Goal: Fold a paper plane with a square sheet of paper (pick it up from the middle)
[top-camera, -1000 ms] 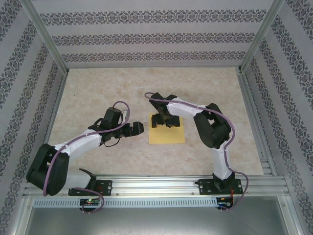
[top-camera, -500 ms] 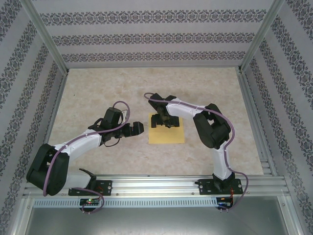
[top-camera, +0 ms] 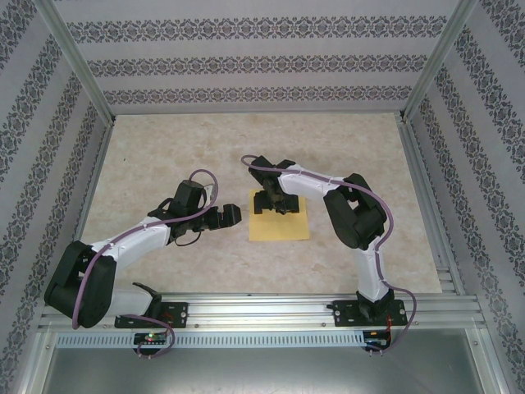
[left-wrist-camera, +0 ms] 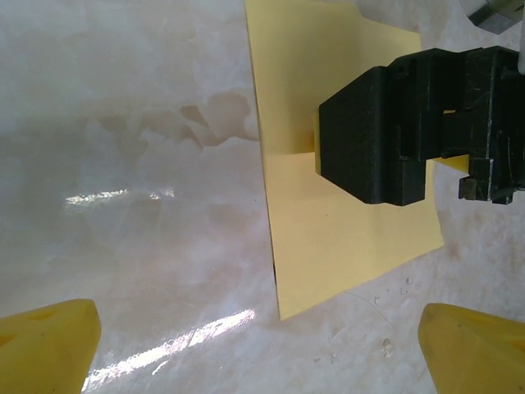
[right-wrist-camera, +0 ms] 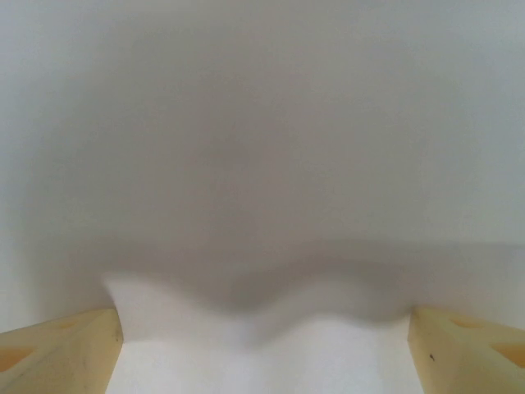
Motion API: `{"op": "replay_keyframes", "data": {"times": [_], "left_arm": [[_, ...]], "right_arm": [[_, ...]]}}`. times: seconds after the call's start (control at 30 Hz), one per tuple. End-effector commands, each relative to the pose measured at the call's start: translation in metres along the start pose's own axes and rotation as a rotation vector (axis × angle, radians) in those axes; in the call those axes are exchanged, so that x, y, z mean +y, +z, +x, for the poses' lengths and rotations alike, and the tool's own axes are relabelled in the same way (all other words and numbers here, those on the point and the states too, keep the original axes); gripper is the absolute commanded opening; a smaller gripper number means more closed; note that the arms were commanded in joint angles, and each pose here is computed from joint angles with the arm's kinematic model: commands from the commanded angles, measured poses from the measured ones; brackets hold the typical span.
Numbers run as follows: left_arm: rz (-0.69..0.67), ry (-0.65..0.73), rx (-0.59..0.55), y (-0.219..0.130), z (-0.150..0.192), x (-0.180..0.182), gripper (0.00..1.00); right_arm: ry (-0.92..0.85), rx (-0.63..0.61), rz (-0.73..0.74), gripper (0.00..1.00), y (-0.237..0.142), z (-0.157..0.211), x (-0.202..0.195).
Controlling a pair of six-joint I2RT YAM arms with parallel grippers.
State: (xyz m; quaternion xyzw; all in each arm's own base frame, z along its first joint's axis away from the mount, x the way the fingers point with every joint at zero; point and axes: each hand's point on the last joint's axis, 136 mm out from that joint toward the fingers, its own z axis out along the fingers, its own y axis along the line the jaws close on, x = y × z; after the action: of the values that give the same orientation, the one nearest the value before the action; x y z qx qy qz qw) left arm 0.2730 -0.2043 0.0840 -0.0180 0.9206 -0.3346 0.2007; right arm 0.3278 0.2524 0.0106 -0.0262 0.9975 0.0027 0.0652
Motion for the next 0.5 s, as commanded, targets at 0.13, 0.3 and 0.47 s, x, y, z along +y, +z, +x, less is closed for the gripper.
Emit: {"op": "replay_keyframes", "data": {"times": [0.13, 0.3, 0.47], "left_arm": [[0.004, 0.026, -0.01, -0.002, -0.004, -0.007, 1.0], [0.003, 0.028, -0.01, -0.002, -0.005, -0.007, 1.0], [0.0, 0.024, -0.009, -0.002, -0.004, -0.007, 1.0]], "right_arm": [[-0.01, 0.079, 0.031, 0.88, 0.024, 0.021, -0.003], [-0.017, 0.05, 0.015, 0.87, 0.013, 0.014, 0.0], [-0.011, 0.033, -0.027, 0.74, 0.004, 0.01, 0.006]]}}
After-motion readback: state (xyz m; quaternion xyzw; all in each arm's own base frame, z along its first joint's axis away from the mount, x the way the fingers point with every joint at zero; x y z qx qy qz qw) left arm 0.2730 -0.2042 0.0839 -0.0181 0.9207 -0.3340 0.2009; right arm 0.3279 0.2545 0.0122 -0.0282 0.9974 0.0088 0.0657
